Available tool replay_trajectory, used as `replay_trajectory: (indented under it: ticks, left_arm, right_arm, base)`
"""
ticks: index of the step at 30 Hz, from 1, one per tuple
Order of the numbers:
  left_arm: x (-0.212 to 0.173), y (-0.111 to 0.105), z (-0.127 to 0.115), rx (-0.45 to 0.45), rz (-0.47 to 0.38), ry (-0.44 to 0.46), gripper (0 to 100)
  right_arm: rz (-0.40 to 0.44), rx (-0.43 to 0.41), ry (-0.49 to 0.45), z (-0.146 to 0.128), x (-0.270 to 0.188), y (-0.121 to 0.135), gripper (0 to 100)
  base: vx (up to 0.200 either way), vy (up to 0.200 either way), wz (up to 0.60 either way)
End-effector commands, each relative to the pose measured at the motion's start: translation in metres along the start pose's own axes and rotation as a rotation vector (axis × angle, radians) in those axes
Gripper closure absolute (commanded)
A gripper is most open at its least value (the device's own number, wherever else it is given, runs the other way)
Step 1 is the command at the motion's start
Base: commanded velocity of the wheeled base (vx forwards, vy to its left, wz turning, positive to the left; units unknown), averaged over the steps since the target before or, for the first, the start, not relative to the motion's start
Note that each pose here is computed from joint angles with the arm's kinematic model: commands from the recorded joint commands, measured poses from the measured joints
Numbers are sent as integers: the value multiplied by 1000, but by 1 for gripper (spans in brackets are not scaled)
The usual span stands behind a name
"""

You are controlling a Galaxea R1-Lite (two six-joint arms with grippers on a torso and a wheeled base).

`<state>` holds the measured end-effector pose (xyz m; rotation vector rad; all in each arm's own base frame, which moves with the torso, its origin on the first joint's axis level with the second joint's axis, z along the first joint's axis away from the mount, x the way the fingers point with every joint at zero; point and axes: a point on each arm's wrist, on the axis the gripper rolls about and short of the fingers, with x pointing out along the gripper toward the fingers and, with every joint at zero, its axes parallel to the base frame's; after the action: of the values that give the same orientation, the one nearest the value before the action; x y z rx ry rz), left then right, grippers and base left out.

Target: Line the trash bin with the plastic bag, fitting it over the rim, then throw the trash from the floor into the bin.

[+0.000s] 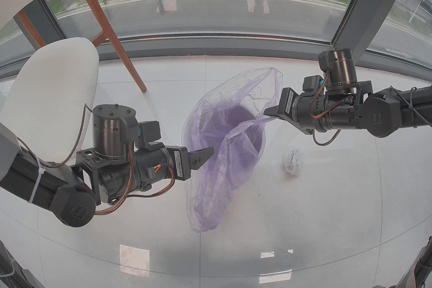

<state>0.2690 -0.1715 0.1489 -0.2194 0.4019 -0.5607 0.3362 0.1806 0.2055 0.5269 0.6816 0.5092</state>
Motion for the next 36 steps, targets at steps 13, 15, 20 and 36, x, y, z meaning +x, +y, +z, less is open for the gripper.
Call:
replay_trajectory:
  ticks: [13,15,20,36]
  left_arm:
    - [4,8,-8,-11,19,30,100]
    - [5,8,-1,-10,18,7,100]
    - [9,7,23,-13,10,-71,100]
    - [16,9,31,-4,3,-93,100]
  right_arm:
    - [-5,-9,5,-6,-13,0,100]
    - [1,-11,-4,-4,-16,1,100]
    - [18,-15,-36,3,-25,7,100]
    - [5,-9,-30,1,-28,3,100]
  base:
    - [0,0,0]
    - [0,0,0]
    - [0,0,0]
    - [150,0,0]
